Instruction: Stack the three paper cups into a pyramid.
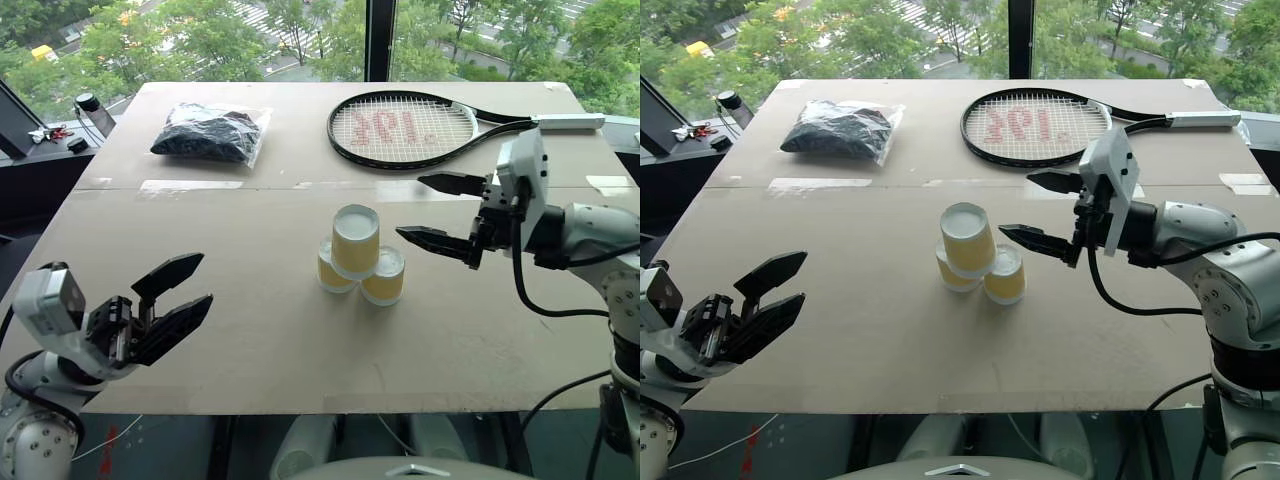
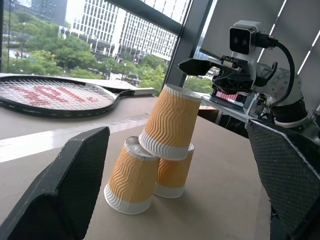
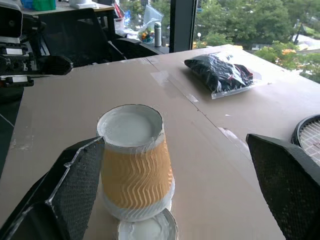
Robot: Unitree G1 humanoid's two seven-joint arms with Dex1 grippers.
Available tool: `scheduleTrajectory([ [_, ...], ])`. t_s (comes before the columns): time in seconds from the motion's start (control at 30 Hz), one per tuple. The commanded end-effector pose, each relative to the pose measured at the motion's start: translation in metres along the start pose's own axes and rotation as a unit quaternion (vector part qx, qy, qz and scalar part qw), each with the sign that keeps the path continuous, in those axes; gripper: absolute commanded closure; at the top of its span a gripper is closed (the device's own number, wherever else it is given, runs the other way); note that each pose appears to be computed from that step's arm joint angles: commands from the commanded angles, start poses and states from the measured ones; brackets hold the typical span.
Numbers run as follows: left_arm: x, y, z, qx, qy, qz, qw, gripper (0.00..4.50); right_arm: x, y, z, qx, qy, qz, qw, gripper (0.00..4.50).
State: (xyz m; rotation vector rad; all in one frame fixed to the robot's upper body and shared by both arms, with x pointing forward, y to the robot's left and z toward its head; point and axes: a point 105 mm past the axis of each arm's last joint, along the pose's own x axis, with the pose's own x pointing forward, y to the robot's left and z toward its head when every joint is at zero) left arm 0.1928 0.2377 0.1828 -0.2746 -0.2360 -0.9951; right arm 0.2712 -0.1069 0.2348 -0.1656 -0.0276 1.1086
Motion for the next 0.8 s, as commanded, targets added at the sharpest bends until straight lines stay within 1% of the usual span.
scheduleTrajectory([
  [0.03,0.004,0.002,-0.002,0.008,0.009,0.002,1.000,0.00,-0.023,0.003,0.006,-0.016,-0.024,-0.020,0.999,0.04],
  [0.2,0.007,0.013,-0.017,-0.001,0.046,0.030,0.998,0.00,-0.058,-0.013,-0.037,-0.008,0.033,-0.093,0.995,0.04],
  [0.37,0.008,0.018,-0.024,-0.006,0.064,0.041,0.997,0.00,-0.079,-0.019,-0.066,0.007,0.063,-0.126,0.990,0.04],
  [0.43,0.005,0.026,-0.028,0.000,0.080,0.066,0.995,0.00,-0.098,-0.019,-0.089,0.023,0.089,-0.148,0.985,0.04],
  [0.5,-0.001,0.037,-0.038,0.016,0.117,0.108,0.987,0.00,-0.116,-0.018,-0.108,0.032,0.111,-0.166,0.979,0.04],
  [0.57,-0.006,0.043,-0.045,0.030,0.151,0.132,0.979,0.00,-0.125,-0.016,-0.115,0.031,0.117,-0.173,0.978,0.04],
  [0.67,-0.013,0.047,-0.052,0.030,0.183,0.147,0.972,0.00,-0.135,-0.013,-0.120,0.035,0.110,-0.187,0.976,0.04],
  [0.8,-0.016,0.050,-0.060,0.023,0.206,0.152,0.966,0.00,-0.139,-0.009,-0.127,0.029,0.113,-0.193,0.974,0.04],
])
